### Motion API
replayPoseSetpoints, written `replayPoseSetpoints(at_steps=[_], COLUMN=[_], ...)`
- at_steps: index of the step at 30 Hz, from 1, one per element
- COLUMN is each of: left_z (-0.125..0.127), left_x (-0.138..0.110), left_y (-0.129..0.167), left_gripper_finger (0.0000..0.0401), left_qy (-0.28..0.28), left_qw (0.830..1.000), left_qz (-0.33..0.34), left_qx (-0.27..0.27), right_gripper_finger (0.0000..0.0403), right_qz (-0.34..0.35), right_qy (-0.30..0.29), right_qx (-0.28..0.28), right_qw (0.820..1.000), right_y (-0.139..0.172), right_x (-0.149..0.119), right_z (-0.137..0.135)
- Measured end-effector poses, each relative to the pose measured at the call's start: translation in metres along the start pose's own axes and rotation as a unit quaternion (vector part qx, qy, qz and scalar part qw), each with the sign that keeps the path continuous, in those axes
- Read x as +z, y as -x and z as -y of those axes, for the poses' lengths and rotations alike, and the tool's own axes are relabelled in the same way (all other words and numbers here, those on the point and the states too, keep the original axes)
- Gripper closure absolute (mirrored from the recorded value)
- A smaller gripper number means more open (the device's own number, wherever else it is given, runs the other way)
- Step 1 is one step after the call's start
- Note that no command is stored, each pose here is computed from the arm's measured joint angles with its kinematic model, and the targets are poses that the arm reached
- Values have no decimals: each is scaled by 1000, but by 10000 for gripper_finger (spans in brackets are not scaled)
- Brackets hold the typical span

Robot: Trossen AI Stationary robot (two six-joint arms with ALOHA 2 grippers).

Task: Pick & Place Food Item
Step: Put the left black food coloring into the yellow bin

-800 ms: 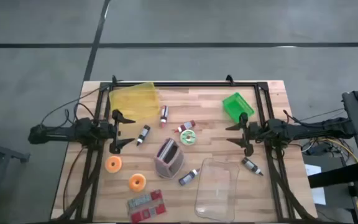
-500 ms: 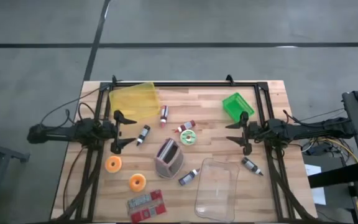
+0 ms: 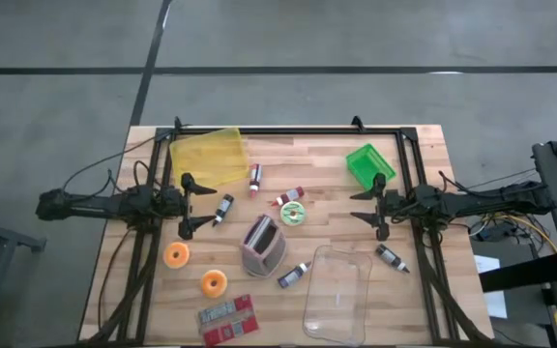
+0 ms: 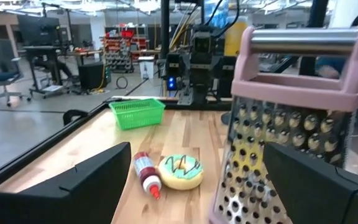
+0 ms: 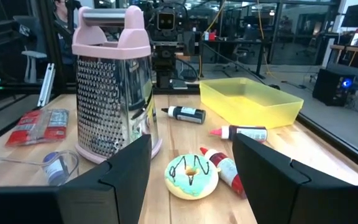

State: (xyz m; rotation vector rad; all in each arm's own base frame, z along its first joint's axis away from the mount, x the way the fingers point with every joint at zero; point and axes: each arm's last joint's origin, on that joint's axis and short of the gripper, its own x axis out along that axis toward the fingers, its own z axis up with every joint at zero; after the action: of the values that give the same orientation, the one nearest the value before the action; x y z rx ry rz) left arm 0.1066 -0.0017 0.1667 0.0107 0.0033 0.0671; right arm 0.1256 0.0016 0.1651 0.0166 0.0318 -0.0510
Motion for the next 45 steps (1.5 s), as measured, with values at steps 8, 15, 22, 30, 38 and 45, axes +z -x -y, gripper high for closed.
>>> replayPoseSetpoints(at_steps=[8, 15, 22, 30, 38, 45], left_z=[-1, -2, -2, -2, -2, -2], left_x=[-1, -1, -1, -2, -4, -4], left_y=[-2, -2, -2, -2, -3, -3], left_gripper_finger=[32, 32, 32, 32, 32, 32], left_qy=[-12, -31, -31, -22, -22, -23], left_qw=[1000, 999, 999, 999, 999, 998], left_qz=[-9, -9, -9, -12, -22, -24], left_qx=[20, 32, 33, 34, 37, 45], right_gripper_finger=[182, 182, 182, 182, 182, 182], right_qz=[-16, -37, -55, -58, -62, -75], right_qy=[-27, -44, -48, -35, -50, -48], right_qx=[-1, -2, -9, -31, -44, -64], right_qw=[1000, 998, 997, 997, 996, 994], right_y=[-2, -4, -7, -7, -7, -9], right_x=[-3, -8, -12, -13, -14, -6], right_z=[0, 0, 0, 1, 2, 3])
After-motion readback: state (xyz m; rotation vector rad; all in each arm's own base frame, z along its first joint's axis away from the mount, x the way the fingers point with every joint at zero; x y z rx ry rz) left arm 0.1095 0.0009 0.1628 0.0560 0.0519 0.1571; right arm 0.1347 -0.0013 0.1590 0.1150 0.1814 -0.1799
